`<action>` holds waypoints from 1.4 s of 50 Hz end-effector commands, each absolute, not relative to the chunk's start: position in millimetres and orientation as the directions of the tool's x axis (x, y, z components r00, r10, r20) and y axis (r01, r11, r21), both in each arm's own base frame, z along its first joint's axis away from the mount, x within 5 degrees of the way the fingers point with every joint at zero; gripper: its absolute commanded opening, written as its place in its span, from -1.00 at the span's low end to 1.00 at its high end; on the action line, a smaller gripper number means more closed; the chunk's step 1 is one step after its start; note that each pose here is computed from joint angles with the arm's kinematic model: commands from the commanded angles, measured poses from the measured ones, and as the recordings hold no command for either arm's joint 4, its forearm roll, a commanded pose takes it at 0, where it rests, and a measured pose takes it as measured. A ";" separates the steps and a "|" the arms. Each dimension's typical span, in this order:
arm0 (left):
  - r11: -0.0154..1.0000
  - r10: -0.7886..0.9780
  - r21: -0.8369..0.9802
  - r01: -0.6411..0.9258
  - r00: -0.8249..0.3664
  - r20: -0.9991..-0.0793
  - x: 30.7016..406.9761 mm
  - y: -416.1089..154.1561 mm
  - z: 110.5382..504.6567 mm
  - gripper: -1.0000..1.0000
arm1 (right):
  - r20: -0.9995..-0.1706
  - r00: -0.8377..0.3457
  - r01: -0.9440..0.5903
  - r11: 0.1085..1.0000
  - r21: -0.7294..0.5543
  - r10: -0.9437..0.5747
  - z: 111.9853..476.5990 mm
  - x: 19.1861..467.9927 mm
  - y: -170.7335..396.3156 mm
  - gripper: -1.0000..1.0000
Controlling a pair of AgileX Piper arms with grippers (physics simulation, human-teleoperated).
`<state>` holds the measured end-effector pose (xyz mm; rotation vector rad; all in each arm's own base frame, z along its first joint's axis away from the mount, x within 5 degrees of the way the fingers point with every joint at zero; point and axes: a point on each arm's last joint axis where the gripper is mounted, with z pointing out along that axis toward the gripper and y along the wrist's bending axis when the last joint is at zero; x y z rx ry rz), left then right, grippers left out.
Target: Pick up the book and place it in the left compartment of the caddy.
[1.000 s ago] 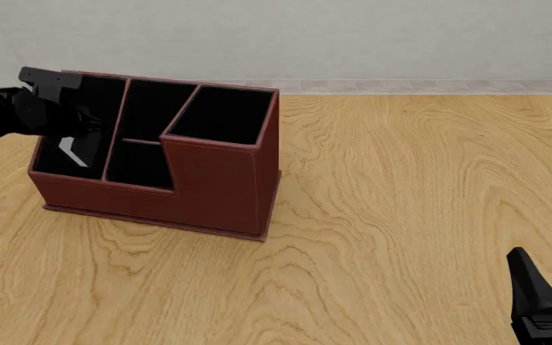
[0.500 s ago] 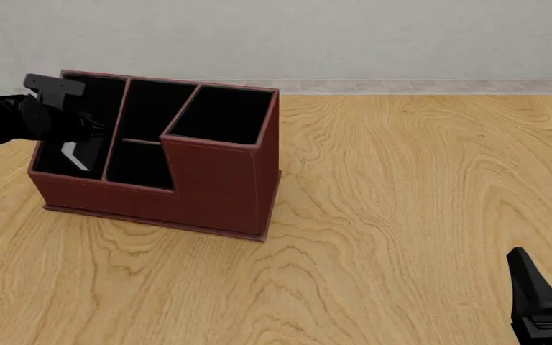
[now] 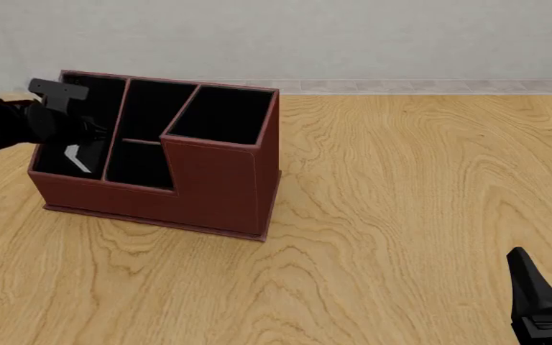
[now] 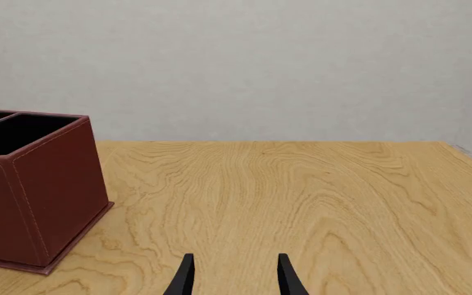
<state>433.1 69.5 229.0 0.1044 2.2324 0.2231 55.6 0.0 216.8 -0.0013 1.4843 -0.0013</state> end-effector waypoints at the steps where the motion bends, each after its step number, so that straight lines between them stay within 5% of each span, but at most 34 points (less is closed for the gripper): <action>1: 0.976 0.174 0.216 0.005 -0.609 -0.774 436.5 70.2 230.9 -1.00 | -0.996 0.086 0.000 1.000 -0.002 -0.002 215.7 56.0 0.0 1.00; 12: 0.979 0.161 0.204 0.000 -0.614 -0.773 437.6 69.4 233.1 -1.00 | -0.996 0.086 0.000 1.000 -0.002 -0.002 215.7 56.0 0.0 1.00; 13: 0.979 0.163 0.204 0.002 -0.613 -0.773 437.4 68.6 233.9 1.00 | -0.996 0.086 0.000 1.000 -0.001 -0.001 215.7 56.0 0.0 1.00; 44: 0.980 0.164 0.197 0.008 -0.595 -0.787 429.5 59.2 246.5 1.00 | -0.996 0.086 0.000 1.000 -0.001 -0.001 215.7 56.0 0.0 1.00; 70: 0.982 0.158 0.191 0.000 -0.558 -0.815 368.4 47.4 294.7 1.00 | -0.996 0.086 0.000 1.000 -0.001 -0.001 215.7 56.0 0.0 1.00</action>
